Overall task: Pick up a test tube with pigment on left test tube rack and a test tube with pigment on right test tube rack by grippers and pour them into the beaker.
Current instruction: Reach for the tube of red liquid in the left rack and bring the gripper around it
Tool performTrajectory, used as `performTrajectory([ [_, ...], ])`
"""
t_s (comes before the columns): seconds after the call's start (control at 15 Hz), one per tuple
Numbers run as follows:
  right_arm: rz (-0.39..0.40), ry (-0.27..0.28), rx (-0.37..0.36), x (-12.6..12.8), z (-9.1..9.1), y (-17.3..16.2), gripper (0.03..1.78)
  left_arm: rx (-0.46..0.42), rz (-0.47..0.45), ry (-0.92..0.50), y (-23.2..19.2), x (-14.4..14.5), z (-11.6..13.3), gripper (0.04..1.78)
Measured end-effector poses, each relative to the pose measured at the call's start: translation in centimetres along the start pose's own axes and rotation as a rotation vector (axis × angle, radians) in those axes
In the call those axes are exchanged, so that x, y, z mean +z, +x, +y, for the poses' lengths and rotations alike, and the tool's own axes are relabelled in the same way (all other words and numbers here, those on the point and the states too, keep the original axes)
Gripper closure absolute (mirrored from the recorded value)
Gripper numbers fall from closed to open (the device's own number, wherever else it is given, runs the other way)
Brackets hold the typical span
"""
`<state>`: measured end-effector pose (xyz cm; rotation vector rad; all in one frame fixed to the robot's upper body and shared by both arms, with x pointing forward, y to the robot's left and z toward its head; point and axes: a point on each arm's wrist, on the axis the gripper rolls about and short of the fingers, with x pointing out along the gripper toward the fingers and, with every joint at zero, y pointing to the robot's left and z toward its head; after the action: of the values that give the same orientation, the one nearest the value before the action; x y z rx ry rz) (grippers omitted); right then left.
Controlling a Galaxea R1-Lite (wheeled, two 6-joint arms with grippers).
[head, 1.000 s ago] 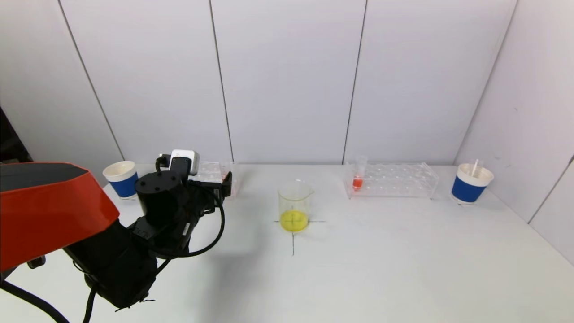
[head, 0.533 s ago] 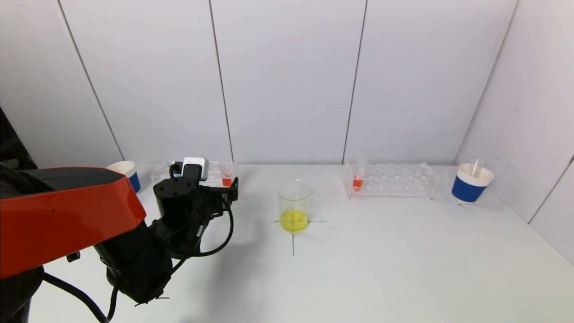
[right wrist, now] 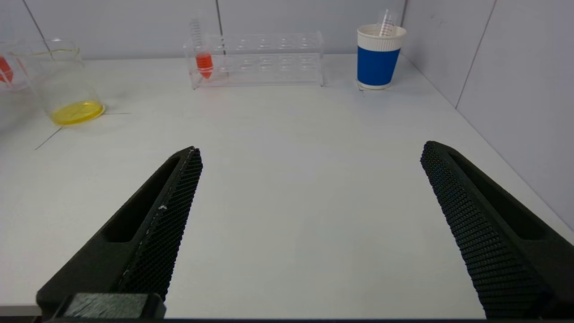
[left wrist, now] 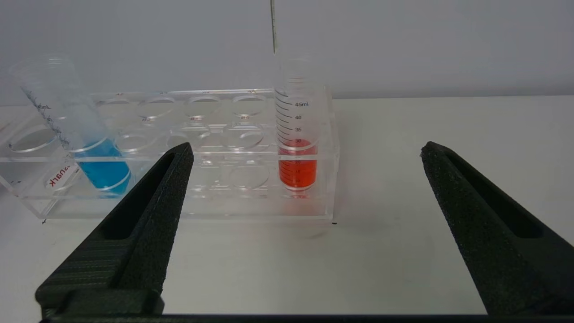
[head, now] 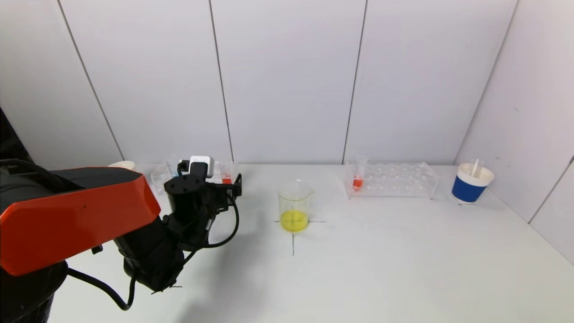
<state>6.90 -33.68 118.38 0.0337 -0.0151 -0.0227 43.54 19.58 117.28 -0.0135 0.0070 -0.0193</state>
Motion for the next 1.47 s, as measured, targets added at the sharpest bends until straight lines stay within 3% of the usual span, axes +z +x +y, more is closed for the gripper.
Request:
performTrajectory([
  [1.47,0.000,0.000,0.000,0.0,0.0,0.0,0.04,0.034,-0.001,0.001,3.8,-1.0,0.9,0.05],
])
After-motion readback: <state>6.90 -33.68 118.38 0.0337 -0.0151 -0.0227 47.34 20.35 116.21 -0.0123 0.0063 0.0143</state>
